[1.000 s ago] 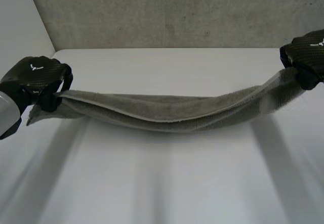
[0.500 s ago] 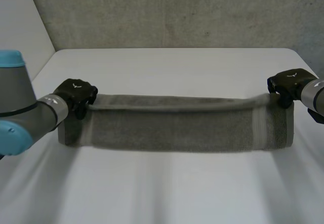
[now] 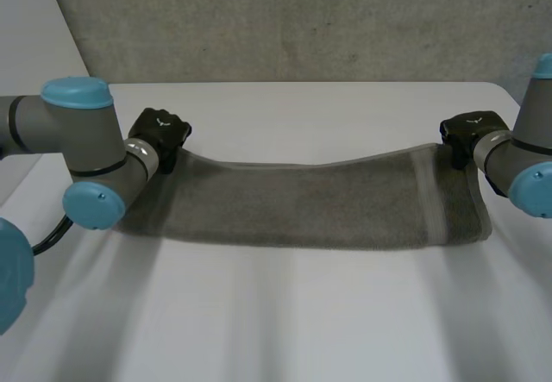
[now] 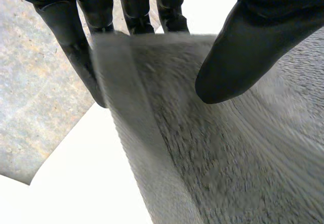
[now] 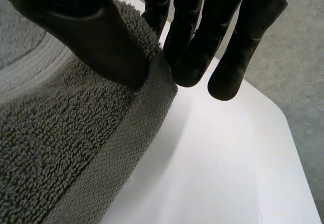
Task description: Fold the towel.
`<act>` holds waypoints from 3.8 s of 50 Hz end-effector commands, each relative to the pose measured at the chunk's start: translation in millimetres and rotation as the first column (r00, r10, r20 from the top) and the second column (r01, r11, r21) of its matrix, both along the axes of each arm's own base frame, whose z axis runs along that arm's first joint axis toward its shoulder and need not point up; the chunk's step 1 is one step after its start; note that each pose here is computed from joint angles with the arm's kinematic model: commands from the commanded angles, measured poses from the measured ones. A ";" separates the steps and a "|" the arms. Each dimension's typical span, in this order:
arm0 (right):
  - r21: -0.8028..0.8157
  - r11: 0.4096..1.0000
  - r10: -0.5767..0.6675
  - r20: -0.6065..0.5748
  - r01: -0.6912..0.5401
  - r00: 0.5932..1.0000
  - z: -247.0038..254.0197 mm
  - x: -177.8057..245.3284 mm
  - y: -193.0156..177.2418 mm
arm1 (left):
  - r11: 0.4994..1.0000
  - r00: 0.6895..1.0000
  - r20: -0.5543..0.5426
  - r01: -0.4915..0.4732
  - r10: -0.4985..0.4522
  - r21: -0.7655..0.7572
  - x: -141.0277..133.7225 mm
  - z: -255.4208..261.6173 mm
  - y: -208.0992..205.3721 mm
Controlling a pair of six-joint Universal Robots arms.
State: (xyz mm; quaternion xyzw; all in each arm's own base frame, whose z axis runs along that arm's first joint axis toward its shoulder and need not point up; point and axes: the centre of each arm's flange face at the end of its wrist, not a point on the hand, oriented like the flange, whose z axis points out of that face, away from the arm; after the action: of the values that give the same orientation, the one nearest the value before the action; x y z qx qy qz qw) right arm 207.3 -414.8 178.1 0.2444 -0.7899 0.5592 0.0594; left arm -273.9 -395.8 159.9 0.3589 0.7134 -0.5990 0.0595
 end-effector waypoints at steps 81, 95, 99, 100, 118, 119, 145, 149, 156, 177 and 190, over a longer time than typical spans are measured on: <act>0.061 0.996 0.070 -0.228 -0.058 0.971 -51.4 -23.4 86.8 | 1.000 0.966 -0.257 0.029 -0.027 0.002 23.6 28.0 132.1; -0.116 0.979 -0.201 -0.400 0.168 0.894 -1.1 -116.8 41.0 | 0.999 0.964 -0.264 0.027 -0.031 -0.018 25.0 35.7 134.2; -0.174 0.967 -0.247 -0.440 0.188 0.863 15.1 -131.1 25.9 | 0.999 0.963 -0.267 0.026 -0.031 -0.025 25.5 38.3 134.2; -0.174 0.967 -0.247 -0.440 0.188 0.863 15.1 -131.1 25.9 | 0.999 0.963 -0.267 0.026 -0.032 -0.027 25.4 38.7 133.9; -0.353 0.841 0.308 -0.312 -0.410 0.899 63.7 110.5 142.2 | 0.999 0.963 -0.269 0.025 -0.032 -0.028 25.1 39.2 134.3; -0.353 0.841 0.308 -0.312 -0.411 0.899 63.6 110.7 142.3 | 0.999 0.963 -0.269 0.025 -0.032 -0.028 25.1 39.2 134.3; -0.187 0.892 0.396 -0.116 -0.412 0.911 22.7 106.0 173.6 | 0.999 0.963 -0.266 0.025 -0.030 -0.020 25.0 35.0 134.0; -0.133 0.921 0.353 -0.119 -0.367 0.928 16.9 84.6 171.0 | 0.999 0.964 -0.265 0.030 -0.035 -0.021 24.4 33.9 135.7; 0.048 0.970 0.241 -0.154 -0.236 0.958 -16.8 30.6 163.5 | 0.998 0.962 -0.266 0.050 -0.055 -0.024 18.9 34.4 140.6; 0.012 0.976 0.217 -0.127 -0.217 0.968 -30.1 18.9 144.3 | 0.997 0.961 -0.266 0.067 -0.071 -0.024 14.9 33.4 145.8; -0.243 0.876 0.422 -0.032 -0.417 0.906 46.0 103.0 170.7 | 0.996 0.957 -0.279 0.060 -0.075 -0.062 15.0 46.7 144.6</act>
State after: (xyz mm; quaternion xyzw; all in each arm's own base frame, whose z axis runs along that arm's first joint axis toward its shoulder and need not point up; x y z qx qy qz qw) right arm 253.5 -270.3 194.0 0.3654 -0.7017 0.6110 0.0268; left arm -258.9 -250.8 199.4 0.2964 0.6920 -0.6560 -0.0543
